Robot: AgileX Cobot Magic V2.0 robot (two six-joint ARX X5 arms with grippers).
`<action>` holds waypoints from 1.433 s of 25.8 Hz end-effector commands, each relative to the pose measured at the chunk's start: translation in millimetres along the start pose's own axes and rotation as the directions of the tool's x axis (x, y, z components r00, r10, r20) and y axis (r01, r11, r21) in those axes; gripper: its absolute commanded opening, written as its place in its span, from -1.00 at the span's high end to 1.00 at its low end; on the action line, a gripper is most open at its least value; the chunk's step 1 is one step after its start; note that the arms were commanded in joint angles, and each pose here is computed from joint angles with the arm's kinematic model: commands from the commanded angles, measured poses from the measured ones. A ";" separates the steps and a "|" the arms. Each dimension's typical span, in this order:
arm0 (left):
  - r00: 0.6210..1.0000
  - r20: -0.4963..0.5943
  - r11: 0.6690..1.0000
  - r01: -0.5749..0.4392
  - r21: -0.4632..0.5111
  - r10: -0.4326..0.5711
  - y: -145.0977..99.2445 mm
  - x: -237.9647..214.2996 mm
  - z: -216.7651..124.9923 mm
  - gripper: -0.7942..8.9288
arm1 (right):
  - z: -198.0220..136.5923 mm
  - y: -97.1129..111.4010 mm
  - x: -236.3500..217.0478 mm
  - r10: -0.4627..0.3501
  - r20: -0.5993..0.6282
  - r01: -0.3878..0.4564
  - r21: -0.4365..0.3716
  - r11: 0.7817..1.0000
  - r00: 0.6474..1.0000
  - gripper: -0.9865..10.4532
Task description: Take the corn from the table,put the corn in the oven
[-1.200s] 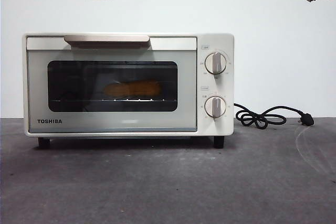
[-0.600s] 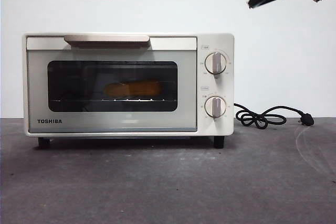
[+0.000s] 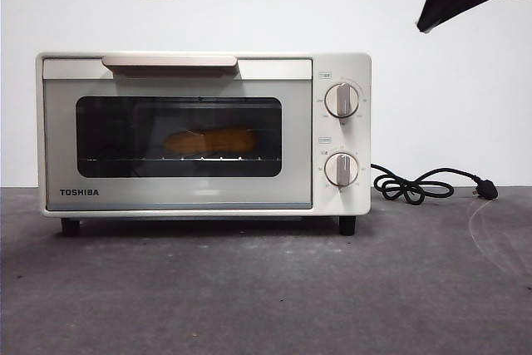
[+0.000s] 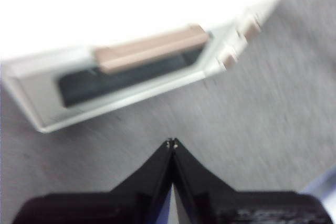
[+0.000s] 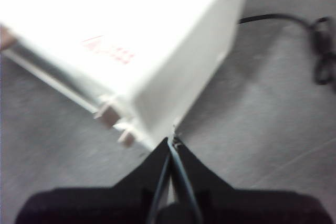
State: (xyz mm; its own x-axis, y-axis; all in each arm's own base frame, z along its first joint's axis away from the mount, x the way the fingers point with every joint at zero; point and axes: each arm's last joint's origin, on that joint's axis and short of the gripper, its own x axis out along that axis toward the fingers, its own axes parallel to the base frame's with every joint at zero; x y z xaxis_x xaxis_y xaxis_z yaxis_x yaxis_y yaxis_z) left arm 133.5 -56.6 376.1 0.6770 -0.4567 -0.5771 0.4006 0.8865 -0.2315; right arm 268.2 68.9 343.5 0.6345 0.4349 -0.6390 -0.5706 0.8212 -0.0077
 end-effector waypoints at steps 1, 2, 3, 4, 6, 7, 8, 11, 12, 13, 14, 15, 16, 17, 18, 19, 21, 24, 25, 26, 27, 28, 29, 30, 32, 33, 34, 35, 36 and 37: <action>0.993 0.113 0.998 -0.037 -0.055 0.044 6.3 -18.1 1.2 0.84 | 1.9 -2.7 2.2 -0.060 0.007 0.060 -0.012 0.998 0.998 0.83; 0.985 0.161 0.995 -0.052 -0.081 0.064 8.6 -24.7 2.3 0.84 | 2.5 -3.5 2.1 -0.081 0.010 0.081 -0.014 0.997 0.997 0.83; 0.971 0.220 0.991 -0.066 -0.113 0.090 11.1 -32.0 3.9 0.84 | 3.1 -4.2 1.9 -0.102 0.013 0.103 -0.015 0.995 0.995 0.83; 0.951 0.287 0.988 -0.077 -0.137 0.114 13.0 -39.8 5.6 0.84 | 3.5 -4.8 1.9 -0.119 0.015 0.119 -0.016 0.993 0.993 0.83; 0.900 0.409 0.983 -0.089 -0.163 0.150 15.0 -53.6 6.7 0.84 | 3.5 -5.3 1.7 -0.137 0.012 0.138 -0.016 0.990 0.990 0.83; 0.868 0.470 0.982 -0.096 -0.161 0.162 15.4 -59.6 6.5 0.84 | 3.5 -5.5 1.9 -0.140 0.011 0.140 -0.016 0.990 0.990 0.83; 0.837 0.520 0.983 -0.101 -0.155 0.168 15.5 -63.8 5.7 0.84 | 3.5 -5.5 1.9 -0.140 0.011 0.140 -0.016 0.990 0.990 0.83; 0.729 0.666 0.987 -0.109 -0.119 0.161 16.3 -69.4 -2.3 0.84 | 3.5 -5.5 1.9 -0.140 0.011 0.140 -0.016 0.990 0.990 0.83; 0.697 0.700 0.988 -0.111 -0.107 0.154 17.1 -68.6 -6.4 0.84 | 3.5 -5.4 1.7 -0.140 0.011 0.140 -0.016 0.990 0.990 0.83; 0.660 0.738 0.989 -0.113 -0.093 0.145 18.9 -65.4 -13.0 0.84 | 3.5 -5.4 1.7 -0.140 0.011 0.140 -0.016 0.990 0.990 0.83; 0.634 0.761 0.990 -0.115 -0.084 0.138 20.6 -62.0 -18.9 0.84 | 3.5 -5.4 1.7 -0.140 0.011 0.140 -0.016 0.990 0.990 0.83; 0.610 0.782 0.990 -0.117 -0.076 0.132 22.3 -58.4 -25.6 0.84 | 3.5 -5.4 1.7 -0.140 0.011 0.140 -0.016 0.990 0.990 0.83; 0.583 0.802 0.990 -0.121 -0.068 0.127 25.2 -52.2 -35.6 0.84 | 3.5 -5.4 1.9 -0.140 0.011 0.140 -0.016 0.990 0.990 0.83; 0.566 0.815 0.990 -0.124 -0.064 0.123 27.6 -47.0 -43.7 0.84 | 3.5 -5.4 1.7 -0.140 0.011 0.140 -0.016 0.990 0.990 0.83; 0.549 0.827 0.990 -0.128 -0.060 0.121 30.7 -40.5 -53.4 0.84 | 3.5 -5.4 1.7 -0.140 0.011 0.140 -0.016 0.990 0.990 0.83; 0.534 0.837 0.989 -0.133 -0.057 0.120 34.0 -33.3 -63.1 0.84 | 3.5 -5.4 1.9 -0.140 0.011 0.140 -0.016 0.990 0.990 0.83; 0.504 0.855 0.988 -0.146 -0.057 0.124 40.7 -19.5 -81.4 0.84 | 3.5 -5.4 1.7 -0.140 0.011 0.140 -0.016 0.990 0.990 0.83; 0.459 0.879 0.982 -0.184 -0.045 0.127 51.2 0.8 -107.9 0.84 | 3.5 -5.5 1.9 -0.140 0.011 0.140 -0.016 0.990 0.990 0.83; 0.445 0.886 0.980 -0.192 -0.046 0.128 54.6 7.1 -116.6 0.84 | 3.5 -5.4 1.9 -0.140 0.011 0.140 -0.016 0.990 0.990 0.83; 0.432 0.892 0.979 -0.197 -0.046 0.129 57.2 11.9 -123.7 0.84 | 3.5 -5.4 1.9 -0.140 0.011 0.140 -0.016 0.990 0.990 0.83; 0.422 0.897 0.978 -0.203 -0.047 0.131 60.0 17.4 -131.5 0.84 | 3.5 -5.4 1.9 -0.140 0.011 0.140 -0.016 0.990 0.990 0.83; 0.415 0.900 0.977 -0.206 -0.047 0.130 62.3 22.4 -138.7 0.84 | 3.5 -5.4 1.7 -0.140 0.011 0.140 -0.016 0.990 0.990 0.83; 0.413 0.901 0.977 -0.207 -0.048 0.132 64.2 26.6 -144.5 0.84 | 3.5 -5.4 1.9 -0.140 0.011 0.140 -0.016 0.990 0.990 0.83; 0.414 0.901 0.977 -0.208 -0.049 0.133 66.1 31.2 -150.5 0.84 | 3.5 -5.4 1.9 -0.140 0.011 0.140 -0.016 0.990 0.990 0.83; 0.422 0.896 0.977 -0.207 -0.051 0.136 69.2 38.7 -160.1 0.84 | 3.5 -5.4 1.7 -0.140 0.011 0.140 -0.016 0.990 0.990 0.83; 0.428 0.893 0.977 -0.206 -0.053 0.139 70.5 42.0 -164.3 0.84 | 3.5 -5.4 1.9 -0.140 0.011 0.140 -0.016 0.990 0.990 0.83; 0.452 0.879 0.977 -0.204 -0.062 0.150 71.1 43.5 -166.1 0.84 | 3.5 -5.5 1.9 -0.140 0.011 0.140 -0.016 0.990 0.990 0.83; 0.467 0.870 0.977 -0.204 -0.067 0.157 71.9 45.1 -166.8 0.84 | 3.6 -5.4 1.7 -0.140 0.012 0.140 -0.016 0.990 0.990 0.83; 0.482 0.860 0.976 -0.203 -0.073 0.165 72.7 46.6 -167.7 0.84 | 3.5 -5.4 1.7 -0.140 0.011 0.140 -0.016 0.990 0.990 0.83; 0.496 0.851 0.976 -0.204 -0.079 0.172 73.4 47.9 -168.7 0.84 | 3.5 -5.4 1.9 -0.139 0.011 0.139 -0.016 0.990 0.990 0.83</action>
State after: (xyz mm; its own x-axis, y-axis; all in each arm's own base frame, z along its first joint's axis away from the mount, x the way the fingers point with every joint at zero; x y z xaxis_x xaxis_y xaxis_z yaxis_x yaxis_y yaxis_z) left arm 90.5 -1.3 202.5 0.9249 -0.1436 0.3521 0.2167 0.9599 -0.1780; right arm 272.5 66.2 346.4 0.7136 0.3207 -0.6229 -0.4821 0.8699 -0.1044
